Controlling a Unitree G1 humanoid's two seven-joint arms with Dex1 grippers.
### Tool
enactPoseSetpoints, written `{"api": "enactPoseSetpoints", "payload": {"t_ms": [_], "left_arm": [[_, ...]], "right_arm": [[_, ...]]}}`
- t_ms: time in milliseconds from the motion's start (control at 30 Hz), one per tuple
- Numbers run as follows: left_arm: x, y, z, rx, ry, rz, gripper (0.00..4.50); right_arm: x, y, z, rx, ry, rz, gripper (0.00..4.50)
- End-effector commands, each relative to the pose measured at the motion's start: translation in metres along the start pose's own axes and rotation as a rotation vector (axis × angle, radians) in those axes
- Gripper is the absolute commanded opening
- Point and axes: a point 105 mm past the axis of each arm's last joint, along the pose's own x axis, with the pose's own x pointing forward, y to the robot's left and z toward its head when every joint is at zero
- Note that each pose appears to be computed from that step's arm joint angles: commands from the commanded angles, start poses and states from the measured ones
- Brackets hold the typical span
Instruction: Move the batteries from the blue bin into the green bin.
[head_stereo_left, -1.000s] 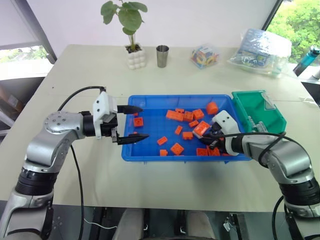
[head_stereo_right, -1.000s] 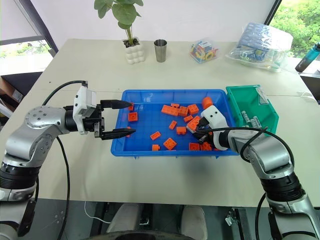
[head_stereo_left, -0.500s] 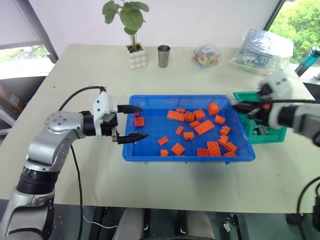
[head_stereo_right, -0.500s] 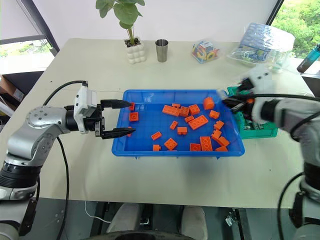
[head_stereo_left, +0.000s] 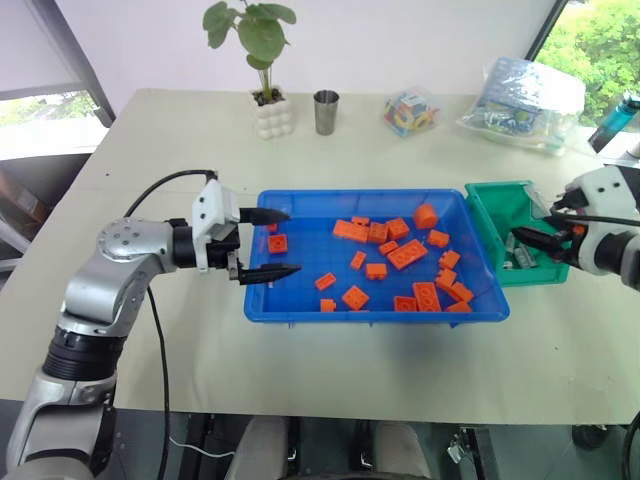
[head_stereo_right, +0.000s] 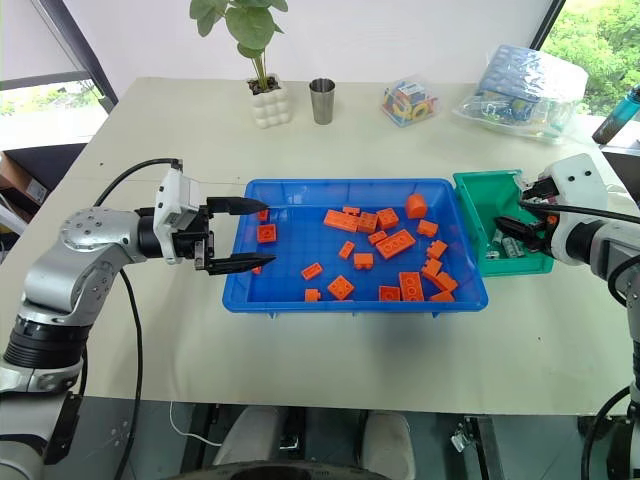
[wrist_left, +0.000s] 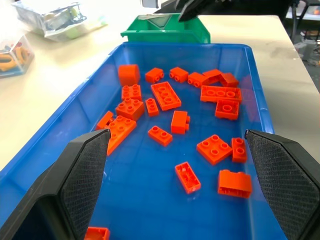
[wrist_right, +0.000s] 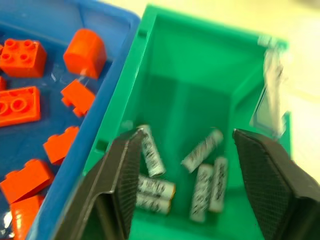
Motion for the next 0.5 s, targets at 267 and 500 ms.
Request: {"api": "enactPoseSetpoints", "payload": {"t_ms": [267, 500], "left_arm": [[-0.042, 0.017, 0.027, 0.05, 0.023, 0.06, 4.5], [-0.069, 0.019, 0.034, 0.063, 0.088, 0.077, 4.5]], "right_arm": [[-0.075, 0.014, 0.02, -0.377, -0.082, 0.465, 2.75], [-0.075, 0.005, 0.021, -0.401, -0.125, 0.504, 2.75]]}}
